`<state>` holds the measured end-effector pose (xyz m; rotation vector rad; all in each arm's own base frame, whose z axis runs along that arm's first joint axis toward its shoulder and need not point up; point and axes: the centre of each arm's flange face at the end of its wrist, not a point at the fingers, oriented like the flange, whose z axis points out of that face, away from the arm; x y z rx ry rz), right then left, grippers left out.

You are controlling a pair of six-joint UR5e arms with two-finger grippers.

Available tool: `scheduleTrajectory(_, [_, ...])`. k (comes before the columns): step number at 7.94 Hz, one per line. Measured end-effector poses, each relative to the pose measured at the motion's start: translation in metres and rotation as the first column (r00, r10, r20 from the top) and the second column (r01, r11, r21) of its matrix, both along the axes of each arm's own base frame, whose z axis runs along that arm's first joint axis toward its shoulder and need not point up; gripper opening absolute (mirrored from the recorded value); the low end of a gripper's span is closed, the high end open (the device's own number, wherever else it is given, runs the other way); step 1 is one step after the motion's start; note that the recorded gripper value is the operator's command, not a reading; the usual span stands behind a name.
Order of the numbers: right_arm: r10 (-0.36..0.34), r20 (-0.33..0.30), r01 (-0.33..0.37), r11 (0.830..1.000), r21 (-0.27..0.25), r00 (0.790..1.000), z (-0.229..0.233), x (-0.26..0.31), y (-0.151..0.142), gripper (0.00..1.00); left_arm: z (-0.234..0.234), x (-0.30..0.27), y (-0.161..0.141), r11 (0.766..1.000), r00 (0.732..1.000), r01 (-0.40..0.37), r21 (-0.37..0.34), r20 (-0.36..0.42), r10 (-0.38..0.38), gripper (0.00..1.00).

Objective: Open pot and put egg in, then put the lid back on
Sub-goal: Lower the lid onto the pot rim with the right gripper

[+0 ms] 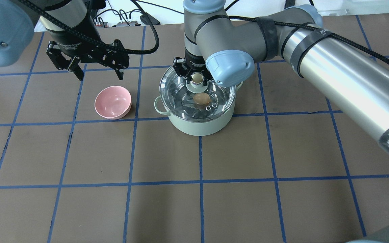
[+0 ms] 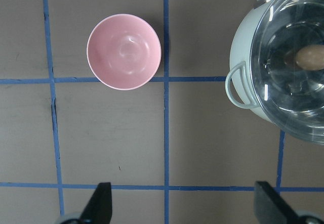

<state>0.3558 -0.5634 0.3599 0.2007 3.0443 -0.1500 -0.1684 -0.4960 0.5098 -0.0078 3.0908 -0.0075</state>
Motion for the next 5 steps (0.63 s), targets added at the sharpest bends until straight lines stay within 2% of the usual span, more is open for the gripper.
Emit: scheduleTrajectory(5, [0.028, -0.001, -0.028, 1.0, 0.009, 1.0, -0.0044, 0.0003, -0.0001, 0.0, 0.0007, 0.0, 0.0005, 1.0, 1.0, 0.0, -0.001, 0.0, 0.0, 1.0])
